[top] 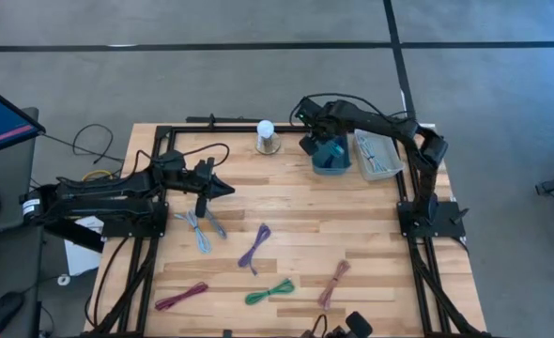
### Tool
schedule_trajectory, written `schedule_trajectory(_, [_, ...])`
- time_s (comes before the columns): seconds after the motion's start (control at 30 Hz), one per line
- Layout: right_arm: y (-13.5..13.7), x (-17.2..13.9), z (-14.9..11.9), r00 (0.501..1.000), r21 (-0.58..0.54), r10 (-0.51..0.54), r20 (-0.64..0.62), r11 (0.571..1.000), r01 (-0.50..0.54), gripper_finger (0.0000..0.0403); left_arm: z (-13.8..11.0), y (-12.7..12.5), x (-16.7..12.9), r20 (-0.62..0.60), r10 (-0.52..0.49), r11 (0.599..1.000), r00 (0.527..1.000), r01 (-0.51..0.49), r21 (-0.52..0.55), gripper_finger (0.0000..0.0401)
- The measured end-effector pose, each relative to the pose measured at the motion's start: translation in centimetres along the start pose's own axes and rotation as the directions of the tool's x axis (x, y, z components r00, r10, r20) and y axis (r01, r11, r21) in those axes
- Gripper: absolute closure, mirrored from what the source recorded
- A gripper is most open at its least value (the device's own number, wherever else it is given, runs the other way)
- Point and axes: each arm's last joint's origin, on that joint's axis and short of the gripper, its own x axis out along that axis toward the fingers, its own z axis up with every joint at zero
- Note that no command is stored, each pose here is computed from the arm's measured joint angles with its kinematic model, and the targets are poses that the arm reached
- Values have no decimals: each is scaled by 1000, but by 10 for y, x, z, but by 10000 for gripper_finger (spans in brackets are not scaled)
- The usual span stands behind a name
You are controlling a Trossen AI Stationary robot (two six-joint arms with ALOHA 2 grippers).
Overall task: Pick & Place USB Port
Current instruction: Put the light braided blue charger cable into the blue bin
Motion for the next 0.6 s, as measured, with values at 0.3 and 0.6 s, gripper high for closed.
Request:
schedule_trajectory(0.3, [2, 7, -3, 998, -2, 10, -55, 1000, -10, 402, 0, 0, 0, 0, 0, 1000, 1000, 0, 0, 389])
schedule_trajectory(0.6, [2, 7, -6, 996, 15, 29, -87, 999, -28, 372, 0, 0, 0, 0, 0, 1000, 1000, 0, 0, 389])
